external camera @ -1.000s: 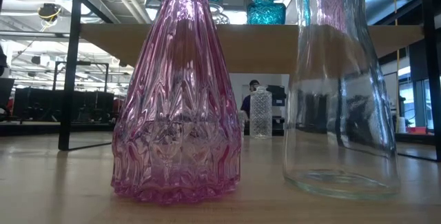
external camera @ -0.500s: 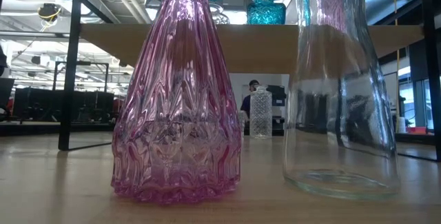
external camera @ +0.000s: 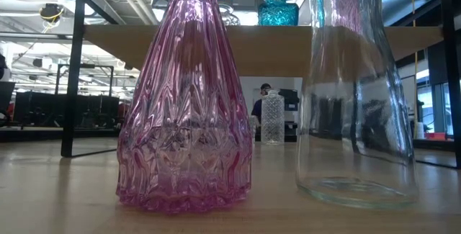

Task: Sort vases onto shelf
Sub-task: Put the top blue vase on the shelf

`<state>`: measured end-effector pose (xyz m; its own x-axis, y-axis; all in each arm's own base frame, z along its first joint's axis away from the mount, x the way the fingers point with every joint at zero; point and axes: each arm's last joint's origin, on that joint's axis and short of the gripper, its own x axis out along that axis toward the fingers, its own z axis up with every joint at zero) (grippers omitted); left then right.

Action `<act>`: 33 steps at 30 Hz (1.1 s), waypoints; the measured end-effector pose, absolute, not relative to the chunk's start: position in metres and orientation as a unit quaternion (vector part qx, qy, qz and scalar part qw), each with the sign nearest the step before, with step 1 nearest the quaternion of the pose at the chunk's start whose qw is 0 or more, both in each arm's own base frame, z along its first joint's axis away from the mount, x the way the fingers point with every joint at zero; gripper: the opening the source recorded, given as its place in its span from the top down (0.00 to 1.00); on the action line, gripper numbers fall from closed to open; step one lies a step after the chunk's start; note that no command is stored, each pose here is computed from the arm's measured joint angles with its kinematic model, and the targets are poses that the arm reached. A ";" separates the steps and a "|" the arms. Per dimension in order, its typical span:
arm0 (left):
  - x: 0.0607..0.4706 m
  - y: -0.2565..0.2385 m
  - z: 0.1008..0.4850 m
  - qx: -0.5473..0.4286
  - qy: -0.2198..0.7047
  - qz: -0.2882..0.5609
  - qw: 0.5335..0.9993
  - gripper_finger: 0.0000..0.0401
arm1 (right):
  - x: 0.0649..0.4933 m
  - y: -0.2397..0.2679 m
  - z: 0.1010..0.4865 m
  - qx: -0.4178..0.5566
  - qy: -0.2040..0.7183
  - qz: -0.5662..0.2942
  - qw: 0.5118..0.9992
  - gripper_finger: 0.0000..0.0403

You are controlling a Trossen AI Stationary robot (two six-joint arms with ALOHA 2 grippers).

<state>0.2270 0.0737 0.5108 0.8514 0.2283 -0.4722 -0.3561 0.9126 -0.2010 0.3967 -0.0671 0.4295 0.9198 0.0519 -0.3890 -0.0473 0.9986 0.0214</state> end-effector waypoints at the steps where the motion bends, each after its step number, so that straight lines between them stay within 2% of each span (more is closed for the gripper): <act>1: 0.224 0.074 0.515 -0.138 0.208 0.159 0.955 0.85 | 0.397 -0.067 0.431 0.004 0.191 0.025 0.981 0.33; 9: 0.198 0.070 0.533 -0.117 0.147 0.215 0.958 0.83 | 0.399 -0.067 0.449 0.034 0.111 0.018 0.993 0.33; 15: 0.188 0.069 0.533 -0.098 0.156 0.251 0.950 0.84 | 0.378 -0.063 0.479 0.038 0.046 0.005 0.998 0.33; 19: 0.180 0.068 0.530 -0.086 0.181 0.271 0.941 0.85 | 0.366 -0.051 0.489 0.043 0.042 0.015 0.998 0.33; 24: 0.180 0.068 0.525 -0.068 0.214 0.278 0.934 0.86 | 0.353 -0.016 0.489 0.044 0.091 0.017 0.995 0.33; 27: 0.180 0.068 0.525 -0.053 0.216 0.274 0.936 0.86 | 0.350 0.007 0.488 0.056 0.108 -0.018 0.992 0.33; 33: 0.178 0.075 0.525 -0.021 0.224 0.283 0.932 0.86 | 0.326 0.049 0.492 0.061 0.112 -0.157 0.979 0.33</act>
<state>0.1782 0.0755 0.5252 0.7391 0.5189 -0.4294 -0.5377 0.8385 0.0878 0.3259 0.0486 0.4923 0.9257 -0.2937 -0.2384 0.3210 0.9433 0.0844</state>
